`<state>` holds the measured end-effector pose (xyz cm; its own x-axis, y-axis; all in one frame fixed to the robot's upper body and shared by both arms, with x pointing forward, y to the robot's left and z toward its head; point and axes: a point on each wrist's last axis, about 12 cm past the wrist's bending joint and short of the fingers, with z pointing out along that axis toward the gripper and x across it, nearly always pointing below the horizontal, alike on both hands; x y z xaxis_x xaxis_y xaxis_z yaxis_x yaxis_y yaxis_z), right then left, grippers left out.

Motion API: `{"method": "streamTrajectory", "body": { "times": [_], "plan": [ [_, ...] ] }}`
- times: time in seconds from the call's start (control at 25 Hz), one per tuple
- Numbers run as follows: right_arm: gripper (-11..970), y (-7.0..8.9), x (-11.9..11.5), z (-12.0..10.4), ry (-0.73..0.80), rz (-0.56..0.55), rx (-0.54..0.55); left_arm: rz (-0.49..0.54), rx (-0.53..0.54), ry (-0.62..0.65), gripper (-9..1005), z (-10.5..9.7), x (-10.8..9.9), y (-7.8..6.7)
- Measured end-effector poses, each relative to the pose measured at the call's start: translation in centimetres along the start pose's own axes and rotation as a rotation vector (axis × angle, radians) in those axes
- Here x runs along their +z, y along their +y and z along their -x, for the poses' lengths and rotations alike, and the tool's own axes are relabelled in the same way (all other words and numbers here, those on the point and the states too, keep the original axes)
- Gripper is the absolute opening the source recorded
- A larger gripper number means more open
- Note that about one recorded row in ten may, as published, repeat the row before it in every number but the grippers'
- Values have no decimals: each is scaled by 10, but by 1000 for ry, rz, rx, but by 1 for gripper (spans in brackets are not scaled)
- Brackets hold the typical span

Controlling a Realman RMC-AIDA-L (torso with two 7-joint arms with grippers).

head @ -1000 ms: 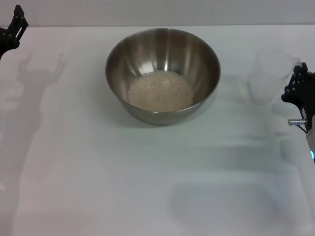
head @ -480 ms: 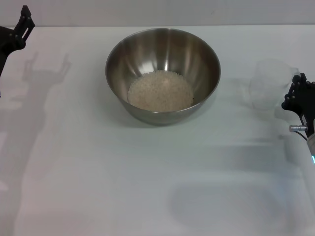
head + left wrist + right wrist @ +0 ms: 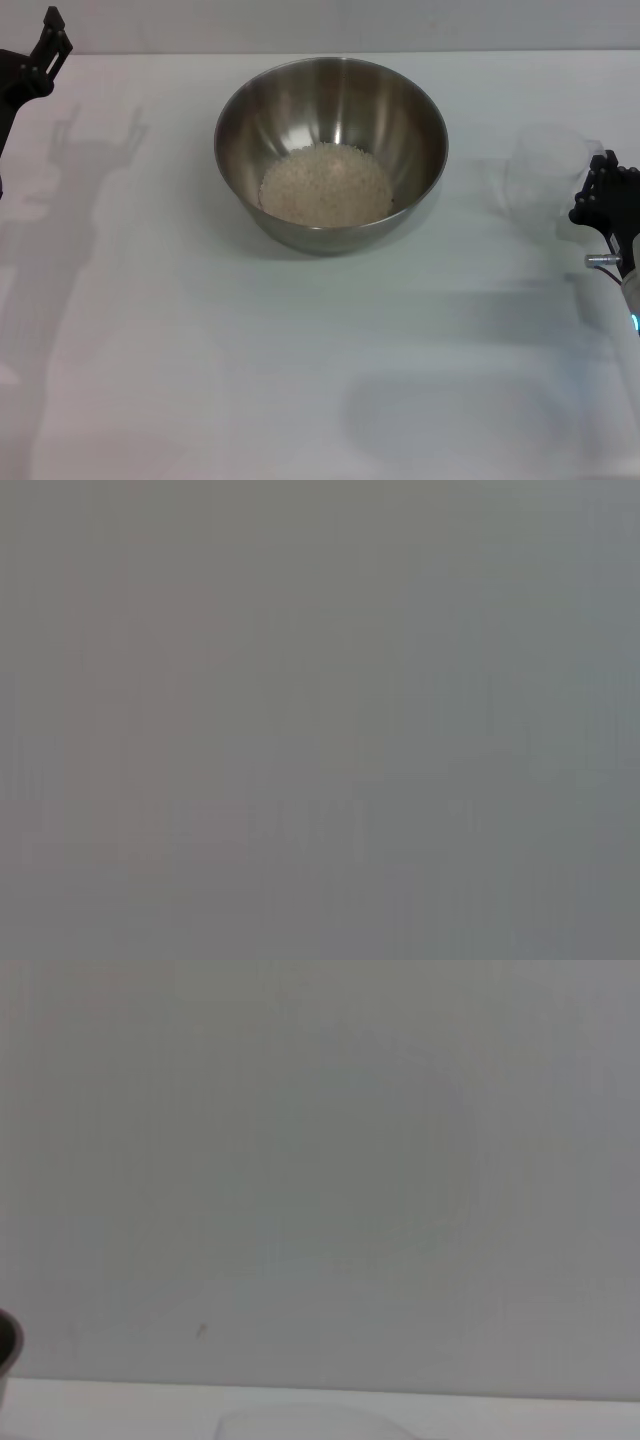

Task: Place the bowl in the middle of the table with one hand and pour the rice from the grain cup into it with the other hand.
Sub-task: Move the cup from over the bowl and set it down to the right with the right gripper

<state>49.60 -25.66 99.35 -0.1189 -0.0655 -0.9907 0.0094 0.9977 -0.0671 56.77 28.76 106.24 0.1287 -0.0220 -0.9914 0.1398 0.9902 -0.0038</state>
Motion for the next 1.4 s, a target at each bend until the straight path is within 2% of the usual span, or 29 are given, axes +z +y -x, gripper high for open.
{"method": "streamTrajectory", "body": {
  "times": [0.32,0.6,1.24,1.4],
  "plan": [
    [8,1,-1,-1,5,4,2,-1,-1,-1,856,0,0,-1],
    [8,-2,-4,-4,15,6,56,-1,-1,2,856,-1,-1,0],
    [9,2,-6,-6,20,33,50,1,1,-8,856,0,-4,2],
    [130,1,-7,-6,15,24,54,3,3,-7,856,0,-4,3]
  ]
}}
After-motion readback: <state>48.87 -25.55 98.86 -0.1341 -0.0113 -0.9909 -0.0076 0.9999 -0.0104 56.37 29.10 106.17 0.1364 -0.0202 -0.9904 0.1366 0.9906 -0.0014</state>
